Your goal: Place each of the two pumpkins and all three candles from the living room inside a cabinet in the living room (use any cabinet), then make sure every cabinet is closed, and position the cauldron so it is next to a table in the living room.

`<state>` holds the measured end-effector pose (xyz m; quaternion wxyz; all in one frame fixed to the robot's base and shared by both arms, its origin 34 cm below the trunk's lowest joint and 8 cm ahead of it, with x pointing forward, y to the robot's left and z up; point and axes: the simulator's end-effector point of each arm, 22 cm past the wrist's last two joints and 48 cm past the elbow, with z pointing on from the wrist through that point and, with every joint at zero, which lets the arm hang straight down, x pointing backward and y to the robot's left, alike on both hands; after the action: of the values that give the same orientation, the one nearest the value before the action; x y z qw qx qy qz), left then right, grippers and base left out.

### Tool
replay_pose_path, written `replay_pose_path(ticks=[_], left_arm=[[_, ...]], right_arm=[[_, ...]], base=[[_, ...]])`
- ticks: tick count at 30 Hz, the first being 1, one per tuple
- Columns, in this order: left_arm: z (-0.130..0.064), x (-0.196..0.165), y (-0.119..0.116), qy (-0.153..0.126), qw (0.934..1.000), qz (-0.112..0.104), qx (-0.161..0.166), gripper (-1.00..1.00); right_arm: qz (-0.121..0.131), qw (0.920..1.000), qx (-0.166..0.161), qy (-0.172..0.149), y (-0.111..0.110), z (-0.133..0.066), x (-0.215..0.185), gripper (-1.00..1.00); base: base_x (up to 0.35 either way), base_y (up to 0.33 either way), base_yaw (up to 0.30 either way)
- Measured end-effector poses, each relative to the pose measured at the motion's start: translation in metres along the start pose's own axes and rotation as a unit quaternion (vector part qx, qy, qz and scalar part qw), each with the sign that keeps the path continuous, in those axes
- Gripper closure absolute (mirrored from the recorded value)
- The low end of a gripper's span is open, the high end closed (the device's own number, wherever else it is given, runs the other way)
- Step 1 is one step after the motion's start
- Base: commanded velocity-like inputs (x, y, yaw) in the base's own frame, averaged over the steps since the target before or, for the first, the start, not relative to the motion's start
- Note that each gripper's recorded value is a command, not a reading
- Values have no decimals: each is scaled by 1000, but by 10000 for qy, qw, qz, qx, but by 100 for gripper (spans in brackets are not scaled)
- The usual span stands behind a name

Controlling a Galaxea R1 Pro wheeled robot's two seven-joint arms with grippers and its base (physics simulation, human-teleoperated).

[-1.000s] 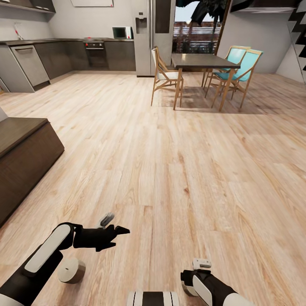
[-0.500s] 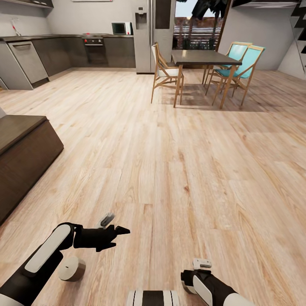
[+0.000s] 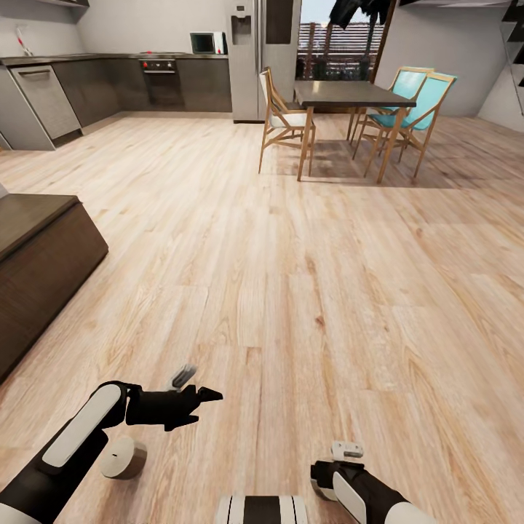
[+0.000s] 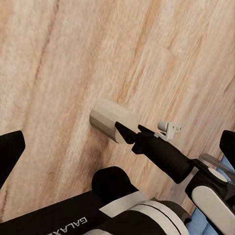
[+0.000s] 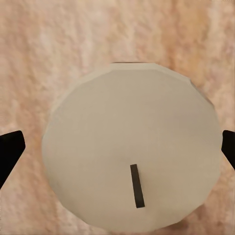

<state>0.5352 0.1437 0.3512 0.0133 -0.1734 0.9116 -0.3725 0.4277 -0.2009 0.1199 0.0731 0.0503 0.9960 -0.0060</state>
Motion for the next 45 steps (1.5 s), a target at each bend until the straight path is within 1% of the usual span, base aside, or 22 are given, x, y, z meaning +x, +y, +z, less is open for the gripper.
replay_pose_path(ticks=[5,7,8,9,24,25,26,36,37,45], left_arm=[[0,0,0,0,10000,0,0,-100],[3,1,4,25,10000,-25,-22,-100],[4,1,5,39,10000,-38,-32,-100],[5,2,7,52,10000,-50,-40,-100],[6,2,7,50,10000,-45,-50,-100],[6,2,7,51,10000,-46,-49,-100],[6,2,7,53,10000,-46,-50,-100],[6,2,7,52,10000,-47,-49,-100],[6,2,7,52,10000,-47,-49,-100],[6,2,8,54,10000,-53,-54,-100]], right_arm=[[15,10000,-23,-8,1,0,-1,-100],[-97,10000,-1,10,0,2,1,-100],[-112,9999,40,20,-2,3,2,-100],[-131,9999,12,37,-1,5,4,-100],[-103,9999,20,54,-2,5,5,-100],[-81,9999,-57,65,1,5,6,-100],[34,9997,-250,75,10,5,7,-100],[25,9996,-253,76,10,5,7,-100],[24,9996,-254,77,10,5,7,100],[30,9996,-251,80,10,5,7,100]], base=[[0,0,0],[0,0,0],[0,0,0],[0,0,0],[0,0,0],[0,0,0],[0,0,0],[0,0,0],[0,0,0],[0,0,0]])
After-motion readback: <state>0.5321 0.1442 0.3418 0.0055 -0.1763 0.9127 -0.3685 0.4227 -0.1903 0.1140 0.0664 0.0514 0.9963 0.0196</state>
